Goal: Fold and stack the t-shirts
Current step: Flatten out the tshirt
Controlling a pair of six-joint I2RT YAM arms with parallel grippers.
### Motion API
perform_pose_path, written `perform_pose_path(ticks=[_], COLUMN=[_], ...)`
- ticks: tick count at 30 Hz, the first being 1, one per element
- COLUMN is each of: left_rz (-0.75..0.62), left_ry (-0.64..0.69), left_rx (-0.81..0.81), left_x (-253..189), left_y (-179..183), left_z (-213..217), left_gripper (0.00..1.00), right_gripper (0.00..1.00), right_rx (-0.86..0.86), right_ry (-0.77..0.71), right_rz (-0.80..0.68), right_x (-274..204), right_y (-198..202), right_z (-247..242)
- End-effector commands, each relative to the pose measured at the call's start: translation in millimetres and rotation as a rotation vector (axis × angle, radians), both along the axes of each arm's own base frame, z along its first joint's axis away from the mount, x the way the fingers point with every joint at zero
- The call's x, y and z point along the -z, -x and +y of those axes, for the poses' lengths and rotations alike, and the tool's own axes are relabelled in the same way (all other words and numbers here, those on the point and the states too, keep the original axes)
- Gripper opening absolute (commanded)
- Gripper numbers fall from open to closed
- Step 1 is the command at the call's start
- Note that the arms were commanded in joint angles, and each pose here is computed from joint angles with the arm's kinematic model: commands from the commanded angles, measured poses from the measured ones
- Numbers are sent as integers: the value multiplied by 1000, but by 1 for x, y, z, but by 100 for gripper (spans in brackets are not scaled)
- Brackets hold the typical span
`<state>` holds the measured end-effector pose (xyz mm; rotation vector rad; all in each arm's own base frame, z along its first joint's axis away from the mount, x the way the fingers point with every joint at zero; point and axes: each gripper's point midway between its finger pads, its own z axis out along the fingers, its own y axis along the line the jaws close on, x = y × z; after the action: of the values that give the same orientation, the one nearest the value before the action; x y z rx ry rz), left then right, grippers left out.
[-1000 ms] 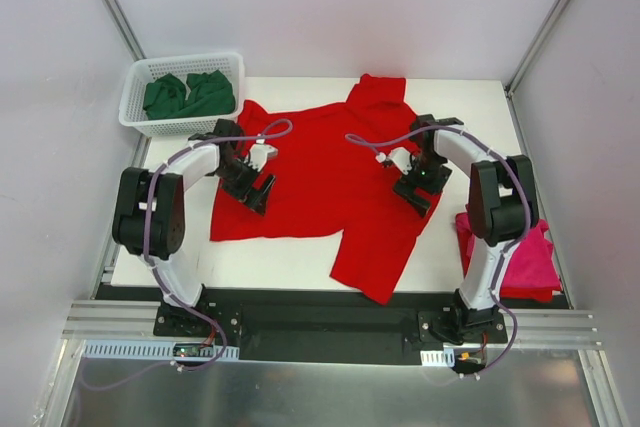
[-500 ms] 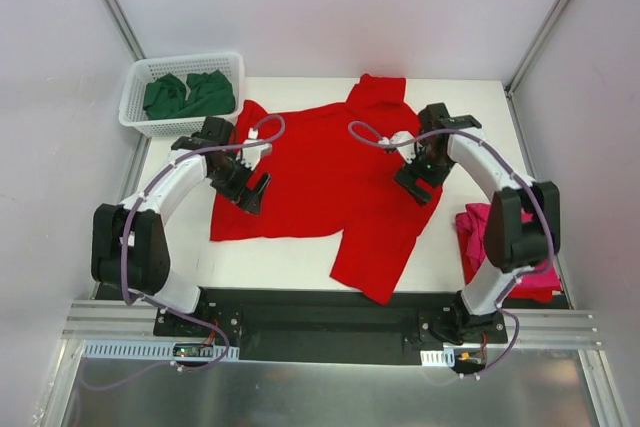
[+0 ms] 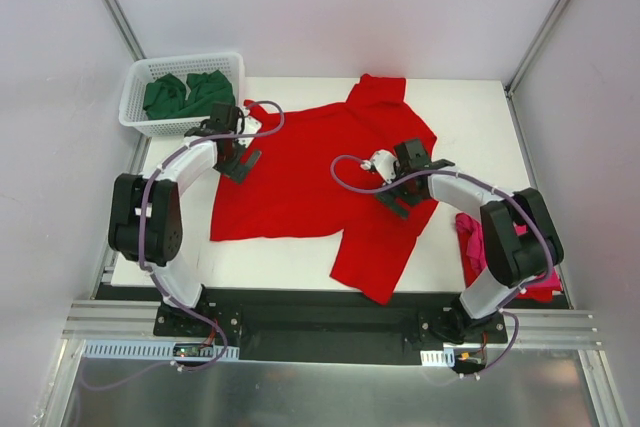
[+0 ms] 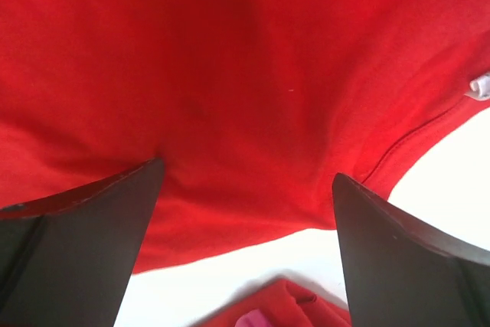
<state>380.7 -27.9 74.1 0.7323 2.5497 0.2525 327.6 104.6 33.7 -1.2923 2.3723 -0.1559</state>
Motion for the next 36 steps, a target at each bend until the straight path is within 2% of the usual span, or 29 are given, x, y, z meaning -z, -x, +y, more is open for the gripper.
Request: perform_pose_path(ticks=[1,6,12,19,28,32,36], left_rz=[-87,-78,-74,-131,-213,-226,-222], left_ry=[-70,-68,-49,-27,-31,-37,-39], left_rx=[2,33,60,69,94,103,107], left_x=[-10,0,4,-20,-55,-61,-59], left_y=[-34,-46,-48,-49,-39,-32,-27], left_z=[6,2,-4,-8,-9,-9,-12], left_gripper=[96,96,96,97,98,98,99], right_gripper=[96,96,96,96,96,96,96], right_rx=[90,103,83,48,15,27,59], right_ry=[-29,-84,-63,-10,-17,12,14], right_rz=[-200,-104,42,172,404,440,300], right_x=[-29,-30,-17,4,20,22,5], right_y=[-37,-17,18,51,94,100,76], right_z=[-6,-4,-9,-20,-18,-23,-27])
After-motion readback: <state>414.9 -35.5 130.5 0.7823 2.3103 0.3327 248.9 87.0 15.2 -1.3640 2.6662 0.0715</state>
